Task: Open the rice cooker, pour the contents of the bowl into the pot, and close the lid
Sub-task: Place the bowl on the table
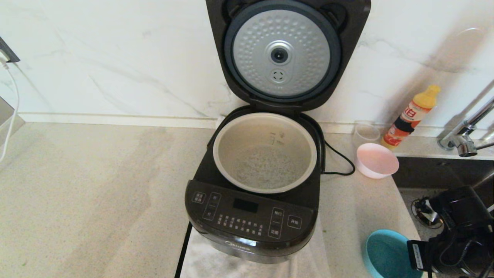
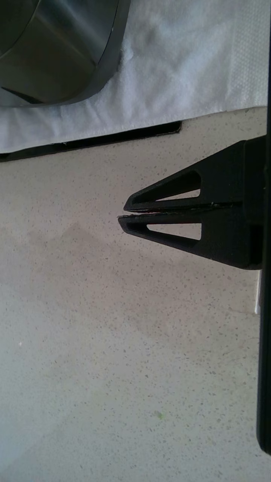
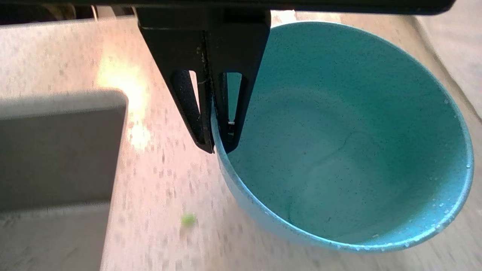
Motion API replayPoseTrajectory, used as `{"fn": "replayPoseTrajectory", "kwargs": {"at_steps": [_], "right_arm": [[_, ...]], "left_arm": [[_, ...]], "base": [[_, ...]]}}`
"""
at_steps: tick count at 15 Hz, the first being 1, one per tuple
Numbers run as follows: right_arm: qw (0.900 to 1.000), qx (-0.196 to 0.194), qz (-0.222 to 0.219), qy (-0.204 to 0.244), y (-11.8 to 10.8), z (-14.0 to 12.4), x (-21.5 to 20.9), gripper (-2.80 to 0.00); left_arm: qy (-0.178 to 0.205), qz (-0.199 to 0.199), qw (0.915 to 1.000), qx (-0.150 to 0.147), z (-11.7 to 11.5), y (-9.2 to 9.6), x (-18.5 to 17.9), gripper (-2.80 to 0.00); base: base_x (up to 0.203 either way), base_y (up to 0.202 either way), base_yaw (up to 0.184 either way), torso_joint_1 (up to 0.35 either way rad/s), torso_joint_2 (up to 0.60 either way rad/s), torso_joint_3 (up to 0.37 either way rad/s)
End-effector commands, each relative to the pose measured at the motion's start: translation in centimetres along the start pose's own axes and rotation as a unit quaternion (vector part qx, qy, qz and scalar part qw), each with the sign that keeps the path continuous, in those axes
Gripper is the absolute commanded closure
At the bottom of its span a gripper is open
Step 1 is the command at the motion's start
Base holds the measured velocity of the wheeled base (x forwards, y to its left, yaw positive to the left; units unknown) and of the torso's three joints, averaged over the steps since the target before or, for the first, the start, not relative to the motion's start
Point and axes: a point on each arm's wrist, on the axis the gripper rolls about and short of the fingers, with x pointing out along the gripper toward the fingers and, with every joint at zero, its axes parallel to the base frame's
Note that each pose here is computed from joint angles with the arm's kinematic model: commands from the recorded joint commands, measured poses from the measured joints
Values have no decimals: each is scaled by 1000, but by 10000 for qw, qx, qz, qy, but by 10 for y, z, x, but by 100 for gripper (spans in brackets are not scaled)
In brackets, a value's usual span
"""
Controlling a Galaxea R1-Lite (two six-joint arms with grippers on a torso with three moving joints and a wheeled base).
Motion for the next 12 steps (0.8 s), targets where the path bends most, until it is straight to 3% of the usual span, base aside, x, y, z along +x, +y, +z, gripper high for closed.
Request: {"fn": "replayPoseTrajectory", "kwargs": {"at_steps": [1,7,9,11,12], "right_arm": [[10000,21,13,-71,1,3,3,-280],[9983,128,90,-564,-3,5,-20,-280],[9947,251,1,-998,-11,7,-39,-280],[9867,437,-369,-1525,-30,16,-59,-280],[9826,470,-557,-1709,-39,19,-67,0]], "left_arm": [[11,-2,10000,2,0,0,0,0],[13,-2,10000,2,0,0,0,0],[14,-2,10000,2,0,0,0,0],[14,-2,10000,2,0,0,0,0],[7,-2,10000,2,0,0,0,0]], "base": [[0,0,0,0,0,0],[0,0,0,0,0,0],[0,0,0,0,0,0],[0,0,0,0,0,0],[0,0,0,0,0,0]]}}
